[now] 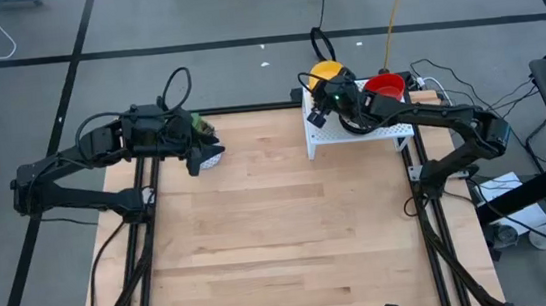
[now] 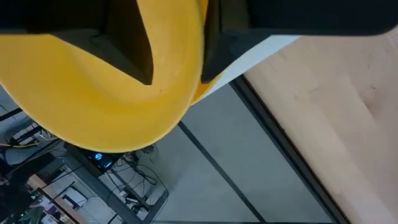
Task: Pick & Place Mini bowls
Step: Stack the yellow bowl on top of the yellow bowl on the shelf, then return to Home Position
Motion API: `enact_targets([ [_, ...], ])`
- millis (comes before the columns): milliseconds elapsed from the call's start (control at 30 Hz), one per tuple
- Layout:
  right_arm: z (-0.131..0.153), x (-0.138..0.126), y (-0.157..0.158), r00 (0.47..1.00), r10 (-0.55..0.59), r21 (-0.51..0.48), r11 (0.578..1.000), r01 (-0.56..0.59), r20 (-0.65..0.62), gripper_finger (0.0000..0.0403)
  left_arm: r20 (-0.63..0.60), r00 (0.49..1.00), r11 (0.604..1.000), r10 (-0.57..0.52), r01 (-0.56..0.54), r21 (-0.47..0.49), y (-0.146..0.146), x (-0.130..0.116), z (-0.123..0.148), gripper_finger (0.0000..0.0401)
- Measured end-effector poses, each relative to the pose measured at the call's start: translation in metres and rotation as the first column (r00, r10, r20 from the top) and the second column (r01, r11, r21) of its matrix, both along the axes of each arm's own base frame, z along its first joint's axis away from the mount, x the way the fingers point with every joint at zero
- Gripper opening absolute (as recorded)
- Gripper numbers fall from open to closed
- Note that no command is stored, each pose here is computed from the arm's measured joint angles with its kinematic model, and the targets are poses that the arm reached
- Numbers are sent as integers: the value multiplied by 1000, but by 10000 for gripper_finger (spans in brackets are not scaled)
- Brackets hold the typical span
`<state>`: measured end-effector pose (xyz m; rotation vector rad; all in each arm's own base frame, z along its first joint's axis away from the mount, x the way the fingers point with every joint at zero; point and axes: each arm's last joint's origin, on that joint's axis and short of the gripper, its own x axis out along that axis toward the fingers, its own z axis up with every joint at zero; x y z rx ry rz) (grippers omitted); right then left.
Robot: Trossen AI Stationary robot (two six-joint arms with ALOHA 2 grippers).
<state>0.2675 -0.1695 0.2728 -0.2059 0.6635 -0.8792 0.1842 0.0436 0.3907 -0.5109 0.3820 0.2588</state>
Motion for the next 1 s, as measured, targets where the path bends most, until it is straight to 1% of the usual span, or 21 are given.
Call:
enact_targets([
  [133,2,1,0,1000,3,-14,1000,-3,18,146,0,1000,1000,0,0,0,0,0,0,189],
  [267,12,0,0,997,6,-49,999,-3,77,163,0,1000,1000,0,0,0,0,0,0,189],
  [333,20,-2,1,993,9,-74,997,0,116,168,0,1000,1000,0,0,0,0,0,0,189],
  [567,46,-16,13,979,24,-112,994,-1,203,170,0,1000,1000,0,0,0,0,0,0,189],
  [767,66,-27,44,968,111,-132,988,-83,224,165,0,1000,1000,0,0,0,0,0,0,189],
  [900,77,-39,71,959,186,-121,979,-163,212,165,0,1000,1000,0,0,0,0,0,0,189],
  [1000,85,-52,91,944,228,-95,973,-211,239,165,0,1000,1000,0,0,0,0,0,0,189],
])
